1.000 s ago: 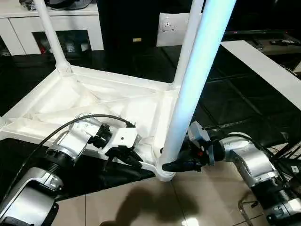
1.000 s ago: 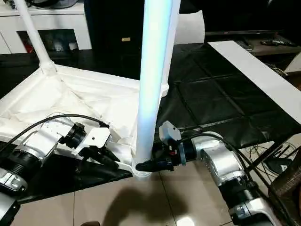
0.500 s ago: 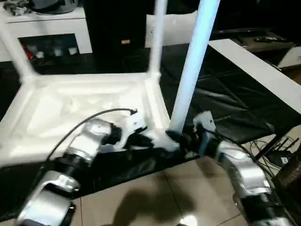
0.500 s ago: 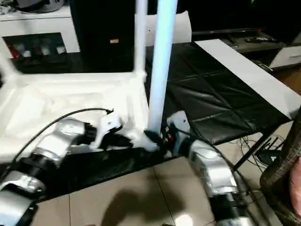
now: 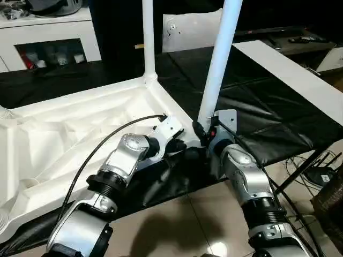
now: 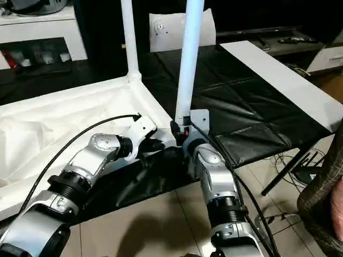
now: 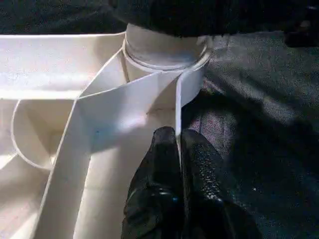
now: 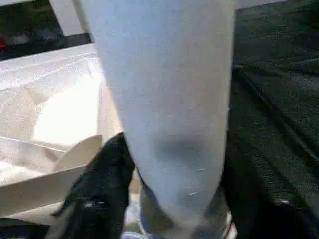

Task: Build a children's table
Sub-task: Rotate leg to tighten

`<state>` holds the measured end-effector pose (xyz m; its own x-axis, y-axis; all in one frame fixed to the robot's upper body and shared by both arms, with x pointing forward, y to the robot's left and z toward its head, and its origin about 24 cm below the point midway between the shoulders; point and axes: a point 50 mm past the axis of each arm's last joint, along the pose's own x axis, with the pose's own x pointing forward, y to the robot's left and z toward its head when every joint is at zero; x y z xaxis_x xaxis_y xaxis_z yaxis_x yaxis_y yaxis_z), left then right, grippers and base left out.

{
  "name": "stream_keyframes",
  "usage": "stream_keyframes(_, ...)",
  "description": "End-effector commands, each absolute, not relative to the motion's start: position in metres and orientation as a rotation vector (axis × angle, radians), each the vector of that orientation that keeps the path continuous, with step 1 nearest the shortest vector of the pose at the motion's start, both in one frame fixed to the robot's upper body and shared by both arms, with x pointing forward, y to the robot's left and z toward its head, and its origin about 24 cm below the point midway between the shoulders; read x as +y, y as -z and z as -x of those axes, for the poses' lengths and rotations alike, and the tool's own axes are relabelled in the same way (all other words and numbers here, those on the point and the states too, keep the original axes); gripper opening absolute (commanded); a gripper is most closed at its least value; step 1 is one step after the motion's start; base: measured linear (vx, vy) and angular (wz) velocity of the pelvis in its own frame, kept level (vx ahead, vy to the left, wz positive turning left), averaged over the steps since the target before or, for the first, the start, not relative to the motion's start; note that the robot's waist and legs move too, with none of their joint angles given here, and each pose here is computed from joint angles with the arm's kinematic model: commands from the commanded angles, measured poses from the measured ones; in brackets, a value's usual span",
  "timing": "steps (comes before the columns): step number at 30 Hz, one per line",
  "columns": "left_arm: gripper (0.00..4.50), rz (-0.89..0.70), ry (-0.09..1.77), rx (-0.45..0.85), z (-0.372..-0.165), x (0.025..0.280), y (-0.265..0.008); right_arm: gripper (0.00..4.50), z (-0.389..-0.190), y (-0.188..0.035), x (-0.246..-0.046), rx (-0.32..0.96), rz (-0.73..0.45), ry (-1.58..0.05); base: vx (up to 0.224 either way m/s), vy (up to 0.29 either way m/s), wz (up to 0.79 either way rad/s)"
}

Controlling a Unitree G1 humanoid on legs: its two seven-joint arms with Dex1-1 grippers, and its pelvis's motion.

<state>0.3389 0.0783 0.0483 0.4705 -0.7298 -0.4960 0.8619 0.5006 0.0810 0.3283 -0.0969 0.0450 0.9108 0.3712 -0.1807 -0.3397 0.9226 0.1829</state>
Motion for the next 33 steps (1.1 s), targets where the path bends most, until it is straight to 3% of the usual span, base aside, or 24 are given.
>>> stream_keyframes(1,0.00,-0.364,1.052,0.381,-0.337,0.079,-0.051,3.01,-0.320,-0.044,-0.082,0.213,-0.172,-0.485,0.000,0.000,0.00)
stream_keyframes(5,0.00,-0.413,1.132,0.388,-0.333,0.094,-0.050,3.30,-0.312,-0.056,-0.100,0.138,-0.164,-0.581,0.000,0.000,0.00)
stream_keyframes(6,0.00,-0.431,1.175,0.376,-0.331,0.098,-0.050,3.54,-0.308,-0.059,-0.106,0.118,-0.144,-0.622,0.000,0.000,0.00)
stream_keyframes(10,0.00,-0.493,1.304,0.401,-0.325,0.112,-0.049,3.74,-0.293,-0.064,-0.129,0.101,-0.034,-0.797,0.000,0.000,0.00)
stream_keyframes(12,0.00,-0.533,1.403,0.412,-0.320,0.120,-0.049,4.01,-0.282,-0.064,-0.144,0.130,0.032,-0.910,0.000,0.000,0.00)
stream_keyframes(18,0.00,-0.643,1.642,0.469,-0.311,0.131,-0.052,4.07,-0.261,-0.064,-0.170,0.277,0.135,-1.212,0.000,0.000,0.00)
stream_keyframes(25,0.00,-0.697,1.861,0.499,-0.299,0.128,-0.053,4.07,-0.259,-0.067,-0.169,0.312,0.174,-1.400,0.000,0.000,0.00)
stream_keyframes(26,0.00,-0.705,1.882,0.500,-0.298,0.127,-0.053,3.80,-0.260,-0.067,-0.168,0.316,0.180,-1.420,0.000,0.000,0.00)
stream_keyframes(28,0.00,-0.724,1.910,0.497,-0.297,0.124,-0.053,3.80,-0.261,-0.066,-0.166,0.322,0.187,-1.457,0.000,0.000,0.00)
stream_keyframes(33,0.00,-0.754,1.950,0.475,-0.297,0.115,-0.054,3.31,-0.263,-0.066,-0.156,0.345,0.154,-1.561,0.000,0.000,0.00)
